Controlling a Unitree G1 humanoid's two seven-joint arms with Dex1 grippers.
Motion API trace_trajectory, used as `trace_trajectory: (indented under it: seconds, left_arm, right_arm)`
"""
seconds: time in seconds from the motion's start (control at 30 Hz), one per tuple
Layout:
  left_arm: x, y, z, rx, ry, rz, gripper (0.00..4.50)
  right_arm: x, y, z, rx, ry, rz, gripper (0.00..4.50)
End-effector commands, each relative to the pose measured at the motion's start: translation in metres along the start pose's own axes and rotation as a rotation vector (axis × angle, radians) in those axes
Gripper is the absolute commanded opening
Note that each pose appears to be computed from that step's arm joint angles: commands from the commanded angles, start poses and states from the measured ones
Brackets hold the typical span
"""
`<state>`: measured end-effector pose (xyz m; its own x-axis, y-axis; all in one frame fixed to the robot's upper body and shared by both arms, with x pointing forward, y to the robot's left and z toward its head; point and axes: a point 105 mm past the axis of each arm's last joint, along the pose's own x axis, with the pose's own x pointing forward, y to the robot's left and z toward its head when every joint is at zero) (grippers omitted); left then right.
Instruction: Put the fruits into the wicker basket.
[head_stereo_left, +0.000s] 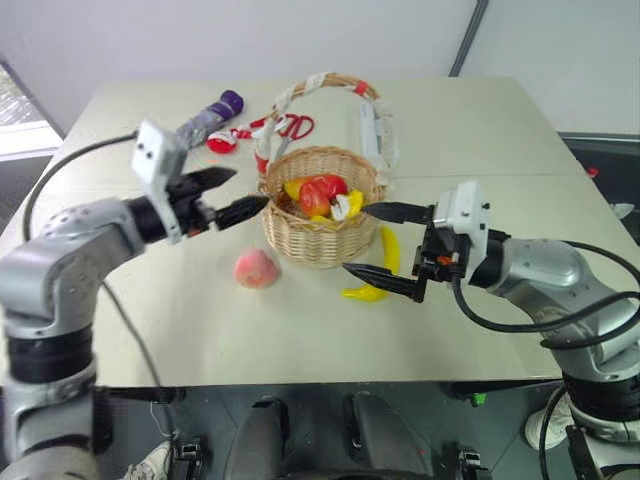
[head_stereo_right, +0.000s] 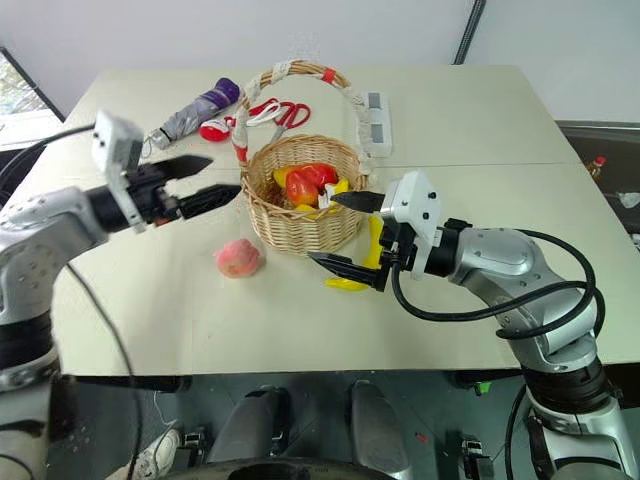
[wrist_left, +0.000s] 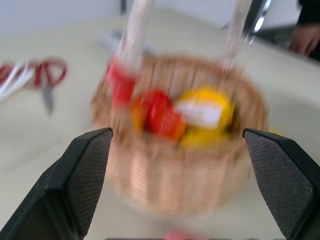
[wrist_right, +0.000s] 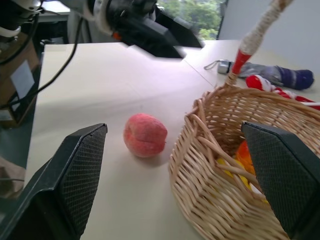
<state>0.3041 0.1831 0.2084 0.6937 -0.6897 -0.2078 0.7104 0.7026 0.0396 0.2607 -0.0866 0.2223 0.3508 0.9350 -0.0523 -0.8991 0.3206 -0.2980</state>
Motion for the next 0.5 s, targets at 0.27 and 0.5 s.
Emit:
trace_trajectory:
  seconds: [0.27, 0.5]
  left_arm:
    - [0.022, -0.021, -0.043, 0.097, 0.161, -0.06, 4.46]
    - [0.043, -0.02, -0.072, 0.178, 0.315, -0.093, 4.46]
  right_arm:
    - [0.004, 0.002, 0.004, -0.039, -0.002, 0.061, 4.5]
    - [0.003, 0.007, 0.002, -0.036, 0.006, 0.05, 4.5]
